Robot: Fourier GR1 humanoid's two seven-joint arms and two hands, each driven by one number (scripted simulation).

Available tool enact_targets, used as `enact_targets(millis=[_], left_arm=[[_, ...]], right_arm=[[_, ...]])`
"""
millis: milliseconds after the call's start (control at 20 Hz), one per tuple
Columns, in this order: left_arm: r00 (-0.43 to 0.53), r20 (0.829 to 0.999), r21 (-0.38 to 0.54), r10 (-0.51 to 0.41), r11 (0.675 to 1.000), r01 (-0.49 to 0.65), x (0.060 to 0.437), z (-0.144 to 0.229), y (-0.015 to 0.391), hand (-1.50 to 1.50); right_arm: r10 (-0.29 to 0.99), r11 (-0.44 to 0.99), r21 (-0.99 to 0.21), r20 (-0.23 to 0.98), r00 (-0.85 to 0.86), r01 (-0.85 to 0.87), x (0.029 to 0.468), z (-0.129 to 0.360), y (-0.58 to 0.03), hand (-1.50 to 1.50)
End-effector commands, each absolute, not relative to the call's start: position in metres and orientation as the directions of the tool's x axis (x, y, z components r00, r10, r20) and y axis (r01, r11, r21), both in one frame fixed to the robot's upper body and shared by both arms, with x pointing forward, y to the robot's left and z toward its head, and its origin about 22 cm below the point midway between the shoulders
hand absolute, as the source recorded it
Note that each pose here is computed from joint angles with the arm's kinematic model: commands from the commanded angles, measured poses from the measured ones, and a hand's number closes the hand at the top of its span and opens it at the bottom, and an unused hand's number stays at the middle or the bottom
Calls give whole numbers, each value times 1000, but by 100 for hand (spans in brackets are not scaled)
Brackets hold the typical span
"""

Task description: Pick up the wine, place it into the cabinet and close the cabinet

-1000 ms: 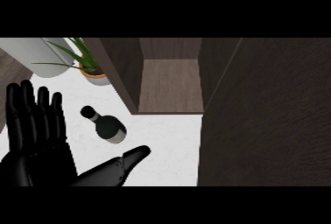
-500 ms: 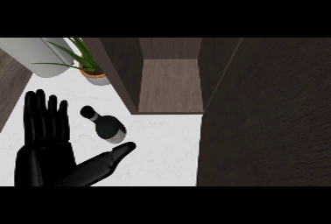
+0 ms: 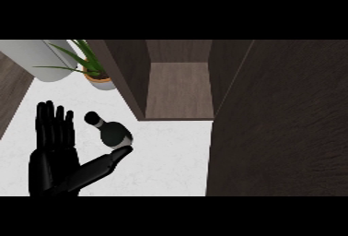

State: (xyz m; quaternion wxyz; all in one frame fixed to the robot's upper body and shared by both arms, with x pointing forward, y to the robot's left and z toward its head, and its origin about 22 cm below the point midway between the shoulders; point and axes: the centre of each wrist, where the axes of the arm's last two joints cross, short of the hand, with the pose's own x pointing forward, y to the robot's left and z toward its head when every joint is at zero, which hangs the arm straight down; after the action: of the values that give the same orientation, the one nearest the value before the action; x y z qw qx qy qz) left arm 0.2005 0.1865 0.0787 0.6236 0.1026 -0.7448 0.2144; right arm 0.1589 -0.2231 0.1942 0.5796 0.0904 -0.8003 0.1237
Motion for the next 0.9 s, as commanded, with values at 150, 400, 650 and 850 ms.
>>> enact_targets(millis=[150,400,650,850], left_arm=[[-212,974,-175,83,869,-462,192,24,178,-150],[-199,975,-181,96,865,-468,186,23,208,-150],[-191,976,-186,108,868,-461,207,-7,218,-150],[-175,978,-181,112,874,-451,220,-16,206,-150]], right_arm=[[-43,950,-83,920,-389,-302,138,215,-238,-150],[-33,951,-83,931,-363,-298,116,211,-230,-150],[-47,942,-84,927,-372,-326,118,210,-234,-150],[-27,949,-99,921,-388,-299,120,205,-242,-150]])
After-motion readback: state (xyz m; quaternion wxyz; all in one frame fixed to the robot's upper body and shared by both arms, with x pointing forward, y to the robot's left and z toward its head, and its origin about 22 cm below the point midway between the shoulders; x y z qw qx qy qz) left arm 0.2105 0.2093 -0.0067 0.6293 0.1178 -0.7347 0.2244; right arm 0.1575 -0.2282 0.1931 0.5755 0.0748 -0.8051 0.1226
